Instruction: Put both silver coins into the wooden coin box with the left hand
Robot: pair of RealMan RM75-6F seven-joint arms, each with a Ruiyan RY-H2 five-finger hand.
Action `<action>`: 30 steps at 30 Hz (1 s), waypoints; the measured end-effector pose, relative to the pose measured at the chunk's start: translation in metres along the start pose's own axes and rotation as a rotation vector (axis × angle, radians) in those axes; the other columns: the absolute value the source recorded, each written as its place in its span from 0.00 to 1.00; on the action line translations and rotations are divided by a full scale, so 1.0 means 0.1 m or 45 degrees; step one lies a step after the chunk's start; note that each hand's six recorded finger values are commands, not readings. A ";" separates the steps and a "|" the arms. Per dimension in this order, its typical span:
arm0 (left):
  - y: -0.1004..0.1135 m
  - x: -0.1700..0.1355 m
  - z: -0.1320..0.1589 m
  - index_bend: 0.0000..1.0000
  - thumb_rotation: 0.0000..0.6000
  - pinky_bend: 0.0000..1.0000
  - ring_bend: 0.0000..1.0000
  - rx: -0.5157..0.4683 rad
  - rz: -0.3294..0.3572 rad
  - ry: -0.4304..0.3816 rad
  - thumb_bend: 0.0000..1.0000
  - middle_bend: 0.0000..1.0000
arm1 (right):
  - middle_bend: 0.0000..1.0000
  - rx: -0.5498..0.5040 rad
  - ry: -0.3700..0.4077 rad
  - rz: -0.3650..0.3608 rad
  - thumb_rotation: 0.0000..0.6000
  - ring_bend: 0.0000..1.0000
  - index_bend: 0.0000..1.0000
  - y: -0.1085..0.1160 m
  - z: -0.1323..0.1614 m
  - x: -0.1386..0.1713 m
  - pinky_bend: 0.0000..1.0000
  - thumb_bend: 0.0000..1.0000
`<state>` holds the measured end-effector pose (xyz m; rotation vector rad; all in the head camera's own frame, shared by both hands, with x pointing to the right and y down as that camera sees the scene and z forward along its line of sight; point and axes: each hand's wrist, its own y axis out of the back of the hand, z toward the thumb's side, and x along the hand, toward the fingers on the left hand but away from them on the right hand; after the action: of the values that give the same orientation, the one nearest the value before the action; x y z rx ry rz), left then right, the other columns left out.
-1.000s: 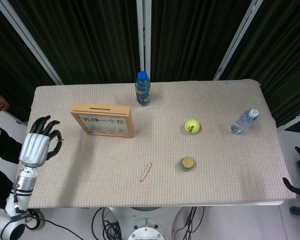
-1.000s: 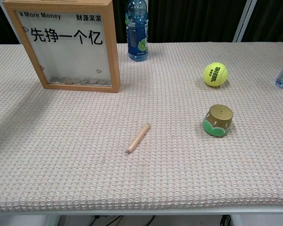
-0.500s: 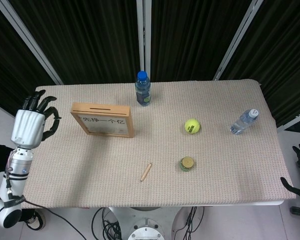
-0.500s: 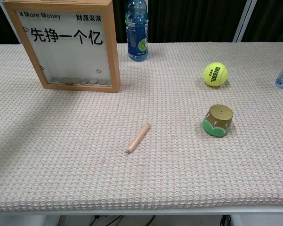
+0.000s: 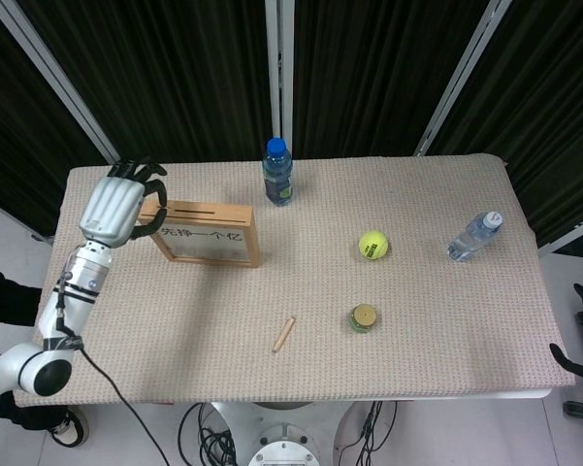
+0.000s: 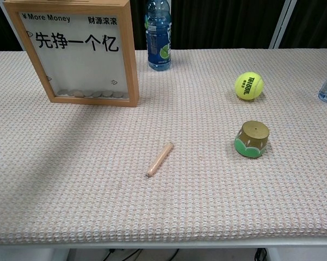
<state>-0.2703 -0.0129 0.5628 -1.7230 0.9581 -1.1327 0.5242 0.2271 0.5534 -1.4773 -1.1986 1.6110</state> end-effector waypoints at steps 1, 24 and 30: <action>-0.04 0.05 0.04 0.64 1.00 0.15 0.10 -0.012 -0.017 -0.004 0.45 0.26 | 0.00 -0.001 -0.003 -0.001 1.00 0.00 0.00 0.00 -0.01 0.00 0.00 0.18; -0.38 0.25 0.09 0.64 1.00 0.14 0.10 -0.102 -0.135 0.023 0.45 0.26 | 0.00 -0.006 -0.022 0.008 1.00 0.00 0.00 -0.03 -0.08 -0.02 0.00 0.18; -0.41 0.27 0.08 0.64 1.00 0.14 0.10 -0.110 -0.130 0.021 0.45 0.26 | 0.00 -0.003 -0.024 0.010 1.00 0.00 0.00 -0.03 -0.08 -0.01 0.00 0.18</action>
<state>-0.2484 -0.0209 0.6070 -1.8527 0.9499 -1.1880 0.5319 0.2287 0.5574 -1.4729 -1.2073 1.6328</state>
